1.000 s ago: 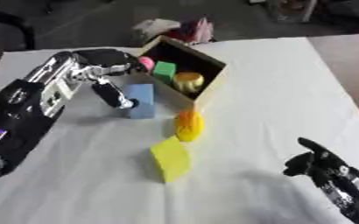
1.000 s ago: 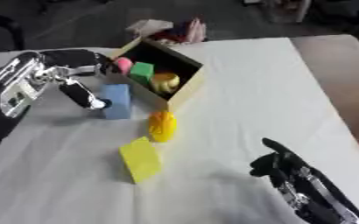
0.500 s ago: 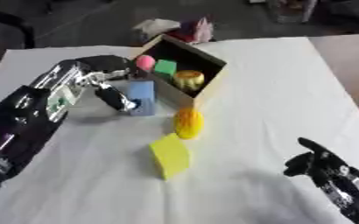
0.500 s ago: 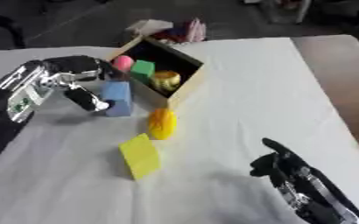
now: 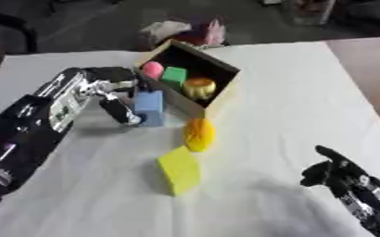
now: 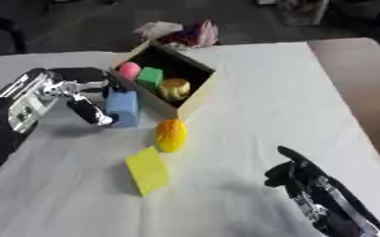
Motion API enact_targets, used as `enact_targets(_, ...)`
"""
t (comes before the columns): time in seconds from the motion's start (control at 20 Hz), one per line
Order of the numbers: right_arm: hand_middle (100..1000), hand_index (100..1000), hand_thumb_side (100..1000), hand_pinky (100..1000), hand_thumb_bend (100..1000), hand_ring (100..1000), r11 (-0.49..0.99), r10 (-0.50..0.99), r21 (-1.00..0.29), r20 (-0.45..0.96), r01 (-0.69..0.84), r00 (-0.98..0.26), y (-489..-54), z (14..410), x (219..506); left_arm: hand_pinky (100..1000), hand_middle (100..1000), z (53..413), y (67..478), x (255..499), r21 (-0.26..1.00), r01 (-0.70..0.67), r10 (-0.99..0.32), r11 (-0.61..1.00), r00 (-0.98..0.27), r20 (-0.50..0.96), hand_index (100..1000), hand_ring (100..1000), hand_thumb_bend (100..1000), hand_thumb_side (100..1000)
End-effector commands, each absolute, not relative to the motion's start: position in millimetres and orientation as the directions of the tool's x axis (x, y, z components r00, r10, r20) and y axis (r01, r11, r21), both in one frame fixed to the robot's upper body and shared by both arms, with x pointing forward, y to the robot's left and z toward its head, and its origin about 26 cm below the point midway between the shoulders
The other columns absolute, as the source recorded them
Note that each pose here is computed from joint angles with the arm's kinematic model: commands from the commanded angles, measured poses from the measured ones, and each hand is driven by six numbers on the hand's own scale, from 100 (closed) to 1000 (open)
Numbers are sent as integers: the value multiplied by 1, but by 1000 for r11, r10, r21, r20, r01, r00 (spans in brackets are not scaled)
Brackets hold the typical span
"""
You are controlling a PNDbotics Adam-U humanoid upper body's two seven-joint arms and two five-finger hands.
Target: Pick up objects on the table and place them in the box.
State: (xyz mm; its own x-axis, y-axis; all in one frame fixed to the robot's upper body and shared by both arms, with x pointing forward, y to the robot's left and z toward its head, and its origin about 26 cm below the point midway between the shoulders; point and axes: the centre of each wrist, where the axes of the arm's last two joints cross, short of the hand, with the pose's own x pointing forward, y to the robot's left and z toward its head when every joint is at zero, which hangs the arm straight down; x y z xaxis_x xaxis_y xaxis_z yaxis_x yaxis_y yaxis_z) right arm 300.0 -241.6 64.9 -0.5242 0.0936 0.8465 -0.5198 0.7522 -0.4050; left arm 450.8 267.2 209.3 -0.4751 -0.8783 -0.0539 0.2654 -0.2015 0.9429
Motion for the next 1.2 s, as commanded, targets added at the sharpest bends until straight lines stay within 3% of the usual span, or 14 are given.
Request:
enact_targets(0.05, 681, 1000, 692, 720, 100, 683, 749, 107, -422, 837, -510, -536, -245, 70, 301, 689, 531, 240, 273, 444, 970, 158, -877, -185, -473, -90, 721, 548, 139, 296)
enact_targets(0.5, 681, 1000, 694, 720, 100, 683, 746, 109, -422, 840, -515, -531, -244, 68, 301, 691, 519, 303, 250, 432, 996, -92, -864, 2, -501, -45, 719, 545, 100, 253)
enact_targets(0.95, 681, 1000, 705, 720, 100, 684, 735, 85, -412, 844, -539, -530, -238, 68, 301, 707, 577, 269, 221, 463, 987, -157, -879, 27, -474, -52, 763, 593, 104, 244)
enact_targets(1.05, 681, 1000, 705, 721, 100, 684, 734, 82, -411, 844, -541, -531, -237, 68, 302, 719, 609, 262, 218, 466, 984, -179, -876, 15, -477, -74, 797, 620, 128, 247)
enact_targets(1.2, 681, 1000, 706, 721, 100, 684, 733, 81, -411, 844, -542, -530, -236, 68, 302, 755, 689, 249, 216, 470, 980, -196, -875, -22, -470, -114, 861, 688, 249, 257)
